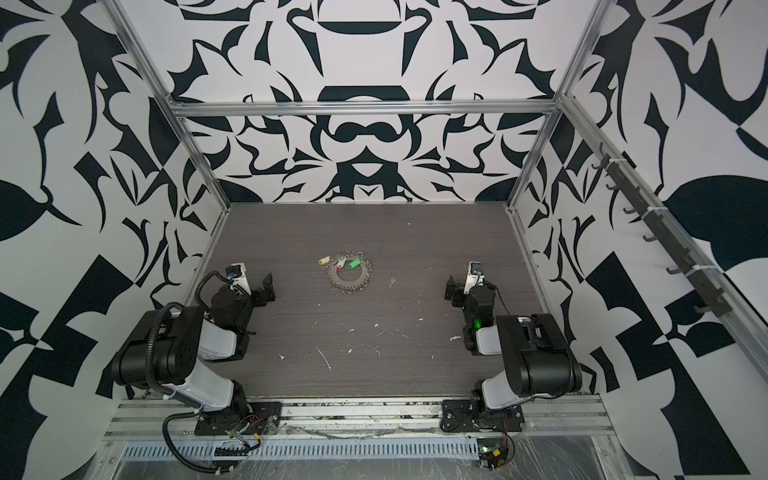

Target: Remove the keys from the keyring

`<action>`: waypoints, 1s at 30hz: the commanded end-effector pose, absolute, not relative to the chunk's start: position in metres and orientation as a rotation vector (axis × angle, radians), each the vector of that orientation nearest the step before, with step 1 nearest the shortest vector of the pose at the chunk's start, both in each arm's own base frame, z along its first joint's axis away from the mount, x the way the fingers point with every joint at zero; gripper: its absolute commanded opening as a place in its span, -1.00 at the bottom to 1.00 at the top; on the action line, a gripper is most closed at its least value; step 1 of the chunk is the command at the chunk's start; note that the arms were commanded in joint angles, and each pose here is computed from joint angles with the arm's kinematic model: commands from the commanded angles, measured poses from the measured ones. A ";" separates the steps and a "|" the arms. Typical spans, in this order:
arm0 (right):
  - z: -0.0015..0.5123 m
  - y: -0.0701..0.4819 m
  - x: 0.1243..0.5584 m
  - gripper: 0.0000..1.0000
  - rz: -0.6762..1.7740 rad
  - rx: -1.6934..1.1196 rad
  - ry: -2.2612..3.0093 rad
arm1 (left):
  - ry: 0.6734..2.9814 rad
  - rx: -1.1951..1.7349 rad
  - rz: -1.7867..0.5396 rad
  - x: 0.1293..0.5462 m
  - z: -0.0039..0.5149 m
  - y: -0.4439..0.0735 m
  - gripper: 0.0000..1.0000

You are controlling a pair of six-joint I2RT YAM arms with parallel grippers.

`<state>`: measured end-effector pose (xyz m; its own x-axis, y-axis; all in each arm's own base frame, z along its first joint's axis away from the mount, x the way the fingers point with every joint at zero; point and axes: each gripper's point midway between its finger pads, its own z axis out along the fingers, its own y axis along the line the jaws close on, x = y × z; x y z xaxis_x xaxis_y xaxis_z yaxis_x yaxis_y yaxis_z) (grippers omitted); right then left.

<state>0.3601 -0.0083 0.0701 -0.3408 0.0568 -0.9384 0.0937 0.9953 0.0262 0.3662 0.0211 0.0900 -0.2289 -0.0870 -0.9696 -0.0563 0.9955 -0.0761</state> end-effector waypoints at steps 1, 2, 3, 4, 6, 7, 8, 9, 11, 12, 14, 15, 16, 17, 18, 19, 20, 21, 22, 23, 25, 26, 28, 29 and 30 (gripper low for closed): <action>0.086 -0.005 0.377 0.99 -0.025 0.087 1.879 | 1.815 -0.136 -0.017 0.380 0.097 0.027 0.99; 0.082 -0.004 0.381 0.99 -0.023 0.076 1.923 | 1.845 -0.160 -0.003 0.384 0.095 0.031 0.99; 0.079 -0.001 0.386 1.00 -0.011 0.061 1.950 | 1.870 -0.182 0.006 0.388 0.093 0.035 0.99; 0.077 0.004 0.388 1.00 0.003 0.030 1.960 | 1.893 -0.188 0.011 0.392 0.090 0.036 0.99; 0.078 0.006 0.388 1.00 0.012 0.022 1.959 | 1.904 -0.179 -0.004 0.394 0.090 0.033 0.99; 0.078 0.006 0.388 1.00 0.013 0.022 1.961 | 1.900 -0.179 0.001 0.395 0.091 0.034 0.99; 0.078 0.006 0.388 1.00 0.014 0.023 1.960 | 1.901 -0.178 0.000 0.395 0.090 0.034 0.99; 0.078 0.006 0.388 1.00 0.014 0.022 1.961 | 1.905 -0.179 0.000 0.395 0.090 0.034 0.99; 0.078 0.005 0.388 1.00 0.012 0.025 1.961 | 1.903 -0.184 0.001 0.394 0.090 0.034 0.99; 0.078 0.005 0.388 1.00 0.011 0.026 1.958 | 1.900 -0.185 0.000 0.394 0.090 0.034 0.99; 0.079 0.005 0.387 1.00 0.012 0.025 1.955 | 1.902 -0.191 0.006 0.395 0.090 0.036 0.99; 0.079 0.006 0.387 0.99 0.014 0.025 1.953 | 1.904 -0.190 0.001 0.395 0.090 0.035 0.99; 0.078 0.006 0.387 1.00 0.014 0.023 1.954 | 1.902 -0.191 0.003 0.395 0.091 0.035 0.99; 0.079 0.006 0.387 1.00 0.013 0.023 1.951 | 1.901 -0.191 0.004 0.395 0.091 0.035 0.99; 0.078 0.005 0.387 1.00 0.011 0.023 1.954 | 1.904 -0.191 0.004 0.395 0.090 0.035 0.99; 0.079 0.005 0.387 1.00 0.014 0.024 1.953 | 1.902 -0.192 0.003 0.395 0.091 0.035 0.99; 0.079 0.005 0.387 1.00 0.014 0.024 1.954 | 1.903 -0.192 0.003 0.395 0.090 0.035 0.99; 0.079 0.006 0.387 1.00 0.015 0.024 1.953 | 1.903 -0.190 0.003 0.395 0.090 0.035 0.99; 0.079 0.005 0.387 1.00 0.013 0.025 1.953 | 1.904 -0.190 0.003 0.395 0.090 0.035 0.99; 0.079 0.006 0.387 1.00 0.014 0.023 1.953 | 1.906 -0.189 0.003 0.395 0.090 0.035 0.99; 0.078 0.005 0.387 1.00 0.013 0.023 1.954 | 1.905 -0.187 0.001 0.395 0.090 0.034 0.99; 0.078 0.006 0.387 1.00 0.015 0.023 1.954 | 1.905 -0.189 0.003 0.395 0.090 0.035 0.99; 0.078 0.005 0.387 1.00 0.014 0.024 1.954 | 1.906 -0.188 0.002 0.395 0.090 0.035 0.99; 0.078 0.006 0.387 1.00 0.014 0.023 1.954 | 1.906 -0.188 0.001 0.395 0.090 0.035 0.99; 0.079 0.006 0.387 1.00 0.015 0.024 1.953 | 1.905 -0.187 0.002 0.395 0.090 0.035 0.99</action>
<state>0.3827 0.0048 0.0669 -0.4090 0.0335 -0.9119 0.0193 0.9994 0.0281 0.3932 0.0310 0.0828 -0.3448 -0.1150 -0.9316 -0.1146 0.9902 -0.0798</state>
